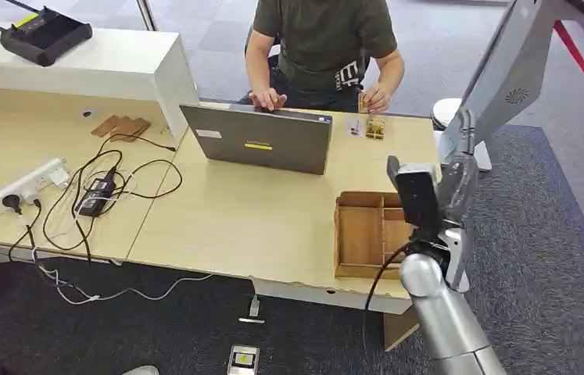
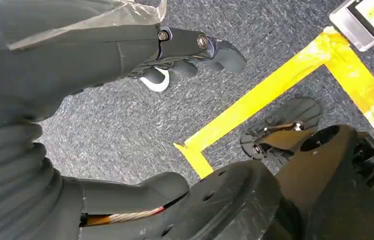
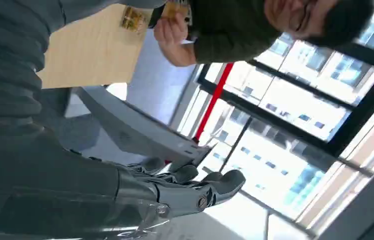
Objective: Pass the card to the sensor for recognition and then transmit it.
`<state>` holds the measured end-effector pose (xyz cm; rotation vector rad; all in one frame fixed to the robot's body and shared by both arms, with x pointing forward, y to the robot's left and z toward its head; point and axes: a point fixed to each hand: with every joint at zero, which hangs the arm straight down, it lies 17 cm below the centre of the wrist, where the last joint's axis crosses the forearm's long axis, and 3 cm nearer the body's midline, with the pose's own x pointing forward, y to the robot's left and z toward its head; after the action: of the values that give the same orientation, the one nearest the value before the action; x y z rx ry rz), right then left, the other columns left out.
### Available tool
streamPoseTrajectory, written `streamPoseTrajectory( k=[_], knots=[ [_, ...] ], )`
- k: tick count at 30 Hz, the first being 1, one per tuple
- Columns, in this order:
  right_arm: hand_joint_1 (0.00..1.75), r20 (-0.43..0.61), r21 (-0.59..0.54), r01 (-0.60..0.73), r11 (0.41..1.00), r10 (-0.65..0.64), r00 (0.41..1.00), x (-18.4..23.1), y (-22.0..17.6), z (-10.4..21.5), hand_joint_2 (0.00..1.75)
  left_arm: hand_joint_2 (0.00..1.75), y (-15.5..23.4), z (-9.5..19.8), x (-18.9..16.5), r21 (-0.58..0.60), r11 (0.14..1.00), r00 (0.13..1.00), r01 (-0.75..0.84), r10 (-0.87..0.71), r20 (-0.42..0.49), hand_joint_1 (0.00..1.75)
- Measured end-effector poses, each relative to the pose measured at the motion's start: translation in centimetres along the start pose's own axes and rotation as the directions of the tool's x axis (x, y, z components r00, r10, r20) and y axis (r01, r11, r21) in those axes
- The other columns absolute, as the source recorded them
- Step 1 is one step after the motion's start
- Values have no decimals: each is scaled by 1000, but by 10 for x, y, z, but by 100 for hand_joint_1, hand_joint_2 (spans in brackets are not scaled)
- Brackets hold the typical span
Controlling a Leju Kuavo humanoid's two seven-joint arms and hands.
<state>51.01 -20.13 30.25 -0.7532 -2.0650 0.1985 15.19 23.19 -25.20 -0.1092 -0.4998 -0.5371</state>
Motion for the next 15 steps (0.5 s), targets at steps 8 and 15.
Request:
streamPoseTrajectory(
  k=[8, 15],
  knots=[
    [0, -321, -396, 175, 902, -314, 893, -143, -132, 25, 175, 175, 5, 3, -10, 28, 1000, 1000, -12, 12, -6, 0],
    [0, -478, -506, -93, 858, -189, 858, -237, -228, 96, 175, 175, 12, 5, -18, 58, 998, 999, -38, 39, -9, 0]
  ],
)
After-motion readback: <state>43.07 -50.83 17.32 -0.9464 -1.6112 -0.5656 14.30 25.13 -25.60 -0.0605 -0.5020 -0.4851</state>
